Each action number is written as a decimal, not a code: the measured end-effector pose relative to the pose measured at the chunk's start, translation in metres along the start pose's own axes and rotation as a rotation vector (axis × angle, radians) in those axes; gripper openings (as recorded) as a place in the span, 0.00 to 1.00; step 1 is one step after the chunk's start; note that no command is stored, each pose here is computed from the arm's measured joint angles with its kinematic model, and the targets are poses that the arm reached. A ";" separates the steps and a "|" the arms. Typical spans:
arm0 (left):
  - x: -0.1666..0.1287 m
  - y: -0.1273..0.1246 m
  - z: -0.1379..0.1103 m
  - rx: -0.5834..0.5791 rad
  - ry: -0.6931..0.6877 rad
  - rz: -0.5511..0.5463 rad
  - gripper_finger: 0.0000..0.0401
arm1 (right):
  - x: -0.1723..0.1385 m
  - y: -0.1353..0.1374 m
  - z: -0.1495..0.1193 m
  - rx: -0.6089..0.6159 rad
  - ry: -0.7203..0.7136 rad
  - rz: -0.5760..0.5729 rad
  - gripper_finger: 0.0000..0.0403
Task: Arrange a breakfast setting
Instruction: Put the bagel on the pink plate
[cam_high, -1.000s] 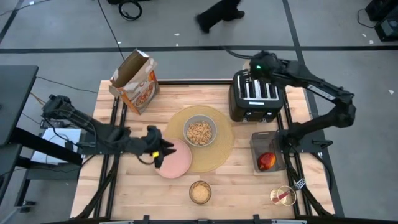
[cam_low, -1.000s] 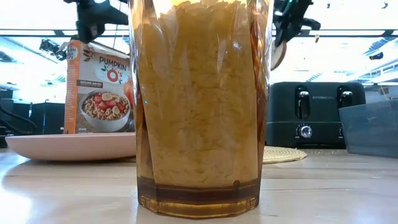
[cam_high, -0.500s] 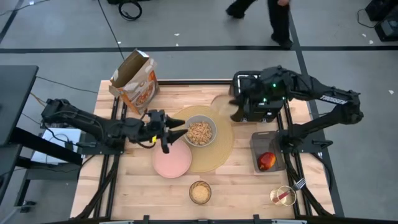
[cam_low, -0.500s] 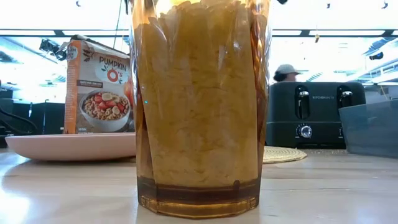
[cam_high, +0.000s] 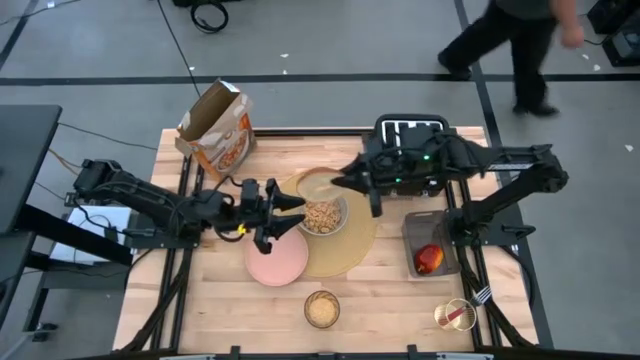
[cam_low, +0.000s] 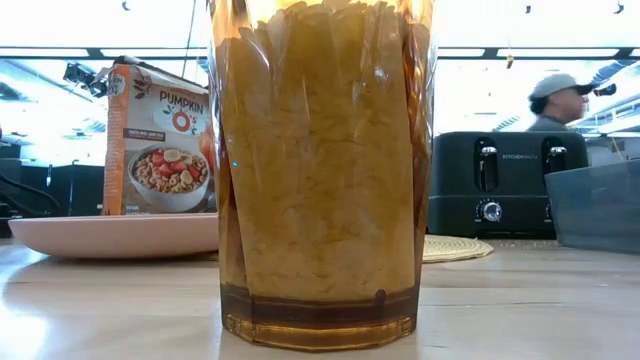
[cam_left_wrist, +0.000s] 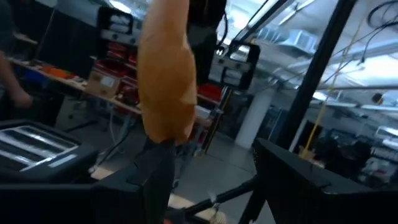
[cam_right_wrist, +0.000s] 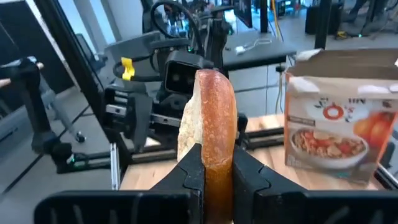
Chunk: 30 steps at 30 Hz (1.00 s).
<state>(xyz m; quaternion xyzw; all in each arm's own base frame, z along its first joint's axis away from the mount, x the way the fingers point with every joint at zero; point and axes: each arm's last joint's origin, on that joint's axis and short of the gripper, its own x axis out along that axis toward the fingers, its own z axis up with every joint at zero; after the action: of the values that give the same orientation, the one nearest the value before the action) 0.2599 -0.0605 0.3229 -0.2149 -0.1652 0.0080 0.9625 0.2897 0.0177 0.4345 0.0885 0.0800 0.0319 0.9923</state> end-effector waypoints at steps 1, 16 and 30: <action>0.000 0.001 0.001 -0.006 -0.006 0.009 0.55 | 0.004 0.000 0.000 -0.001 -0.015 0.002 0.11; 0.003 0.013 0.009 -0.005 -0.081 0.112 0.42 | 0.037 0.004 -0.011 0.034 -0.045 -0.019 0.11; -0.006 0.016 0.014 -0.018 0.061 0.073 0.16 | 0.033 0.006 -0.009 0.067 -0.051 0.010 0.32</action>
<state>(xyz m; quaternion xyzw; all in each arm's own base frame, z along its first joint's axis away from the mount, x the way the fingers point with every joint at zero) 0.2510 -0.0412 0.3263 -0.2296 -0.1278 0.0348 0.9642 0.3209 0.0274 0.4217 0.1231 0.0555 0.0318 0.9903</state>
